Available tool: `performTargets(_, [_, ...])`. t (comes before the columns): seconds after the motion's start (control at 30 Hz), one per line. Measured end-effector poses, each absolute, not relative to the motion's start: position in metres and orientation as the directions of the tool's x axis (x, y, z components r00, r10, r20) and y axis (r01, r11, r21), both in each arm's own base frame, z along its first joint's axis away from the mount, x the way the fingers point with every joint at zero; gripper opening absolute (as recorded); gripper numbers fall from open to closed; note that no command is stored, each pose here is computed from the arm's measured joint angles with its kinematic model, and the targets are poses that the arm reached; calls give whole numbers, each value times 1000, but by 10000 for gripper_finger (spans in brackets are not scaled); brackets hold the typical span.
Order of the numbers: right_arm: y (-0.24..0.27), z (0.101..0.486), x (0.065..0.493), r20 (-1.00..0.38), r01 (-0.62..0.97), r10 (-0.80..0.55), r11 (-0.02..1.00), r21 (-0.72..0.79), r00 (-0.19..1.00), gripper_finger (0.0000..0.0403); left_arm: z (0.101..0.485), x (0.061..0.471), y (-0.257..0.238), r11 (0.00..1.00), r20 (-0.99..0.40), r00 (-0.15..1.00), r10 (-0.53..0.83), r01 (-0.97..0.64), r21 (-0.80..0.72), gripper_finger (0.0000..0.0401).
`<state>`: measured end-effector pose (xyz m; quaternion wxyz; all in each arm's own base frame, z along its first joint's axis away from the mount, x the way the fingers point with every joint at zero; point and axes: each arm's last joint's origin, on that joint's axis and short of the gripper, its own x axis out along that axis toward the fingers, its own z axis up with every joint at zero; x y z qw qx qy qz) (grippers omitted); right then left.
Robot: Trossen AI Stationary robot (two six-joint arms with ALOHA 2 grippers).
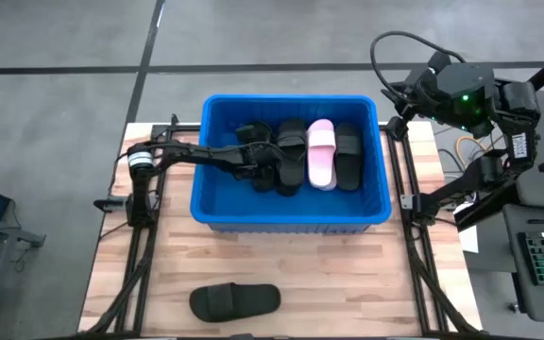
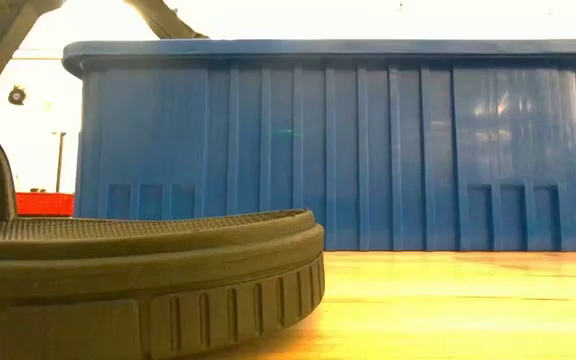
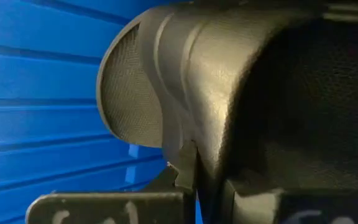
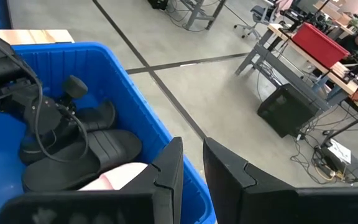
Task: Pick and place slides into bin
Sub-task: Put the black slide into the blue bin
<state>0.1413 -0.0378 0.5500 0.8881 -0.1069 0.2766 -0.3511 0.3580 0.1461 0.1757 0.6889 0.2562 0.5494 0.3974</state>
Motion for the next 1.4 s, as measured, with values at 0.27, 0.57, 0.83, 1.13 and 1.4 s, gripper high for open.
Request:
performTargets(0.27, [-38, 550, 141, -416, 566, -683, 730, -383, 601, 54, 174, 356, 154, 552, -553, 66, 830, -229, 801, 30])
performTargets(0.57, [-38, 550, 141, -417, 570, -683, 730, -377, 600, 54, 182, 357, 155, 550, -545, 79, 834, -195, 812, 94])
performTargets(0.83, [-38, 550, 141, -417, 569, -683, 731, -377, 600, 54, 185, 358, 156, 605, -590, 135, 796, -167, 778, 181])
performTargets(1.13, [-38, 550, 141, -417, 569, -682, 731, -377, 600, 54, 190, 356, 151, 700, -672, 203, 712, -123, 704, 291])
performTargets(1.4, [-38, 550, 141, -417, 569, -683, 731, -377, 600, 54, 231, 346, 139, 770, -727, 273, 629, -97, 630, 324])
